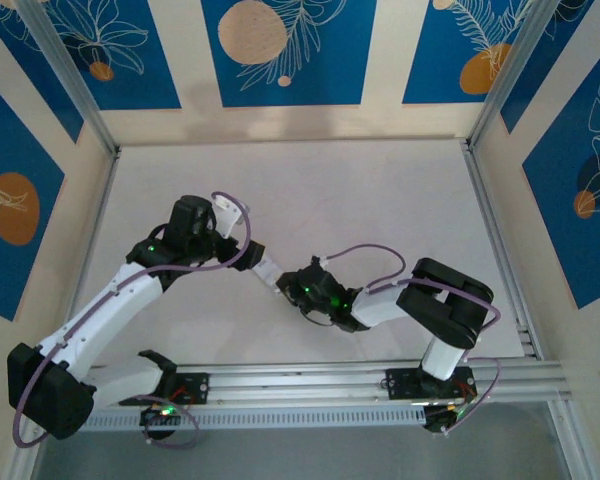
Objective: Load the batteries into the remote control
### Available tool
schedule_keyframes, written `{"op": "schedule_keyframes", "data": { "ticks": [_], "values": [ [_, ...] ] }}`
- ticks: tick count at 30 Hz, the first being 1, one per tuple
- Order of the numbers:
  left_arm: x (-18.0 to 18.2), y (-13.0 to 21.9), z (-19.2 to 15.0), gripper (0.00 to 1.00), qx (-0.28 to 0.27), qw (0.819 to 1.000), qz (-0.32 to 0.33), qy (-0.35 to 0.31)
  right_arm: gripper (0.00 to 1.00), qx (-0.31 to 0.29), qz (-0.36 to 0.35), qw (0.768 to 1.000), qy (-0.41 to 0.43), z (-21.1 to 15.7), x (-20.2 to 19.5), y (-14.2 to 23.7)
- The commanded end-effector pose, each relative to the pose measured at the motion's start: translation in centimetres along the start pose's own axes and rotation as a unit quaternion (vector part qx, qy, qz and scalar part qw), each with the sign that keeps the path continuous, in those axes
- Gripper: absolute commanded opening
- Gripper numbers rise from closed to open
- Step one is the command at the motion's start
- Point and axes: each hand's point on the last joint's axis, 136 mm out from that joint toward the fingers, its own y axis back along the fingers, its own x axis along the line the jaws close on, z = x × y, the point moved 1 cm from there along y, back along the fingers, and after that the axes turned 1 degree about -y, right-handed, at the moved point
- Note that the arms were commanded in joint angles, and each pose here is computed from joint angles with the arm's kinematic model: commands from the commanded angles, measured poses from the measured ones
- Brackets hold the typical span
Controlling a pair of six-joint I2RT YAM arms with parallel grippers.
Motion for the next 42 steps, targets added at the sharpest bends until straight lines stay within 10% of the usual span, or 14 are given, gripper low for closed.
{"op": "schedule_keyframes", "data": {
  "ticks": [1, 22, 30, 35, 42],
  "values": [
    [0.1, -0.2, 0.0, 1.00, -0.002, 1.000, -0.003, -0.004, 0.15, -0.041, -0.057, 0.997, -0.010, 1.4, -3.8, 0.2],
    [0.0, -0.3, -0.2, 1.00, 0.001, 1.000, -0.006, -0.006, 0.51, -0.047, -0.097, 0.994, 0.002, 1.8, -4.5, 2.2],
    [-0.1, -0.4, -0.2, 1.00, 0.001, 1.000, -0.009, -0.004, 0.54, -0.019, -0.094, 0.987, 0.128, 1.9, -1.8, 4.7],
    [-0.1, -0.3, -0.1, 1.00, 0.000, 1.000, -0.008, -0.005, 0.53, 0.035, -0.175, 0.897, 0.405, 2.8, 0.5, 7.2],
    [0.3, 0.2, -0.1, 1.00, -0.005, 1.000, 0.009, -0.019, 0.55, 0.166, -0.243, 0.759, 0.581, 2.9, -1.3, 5.5]
  ]
}}
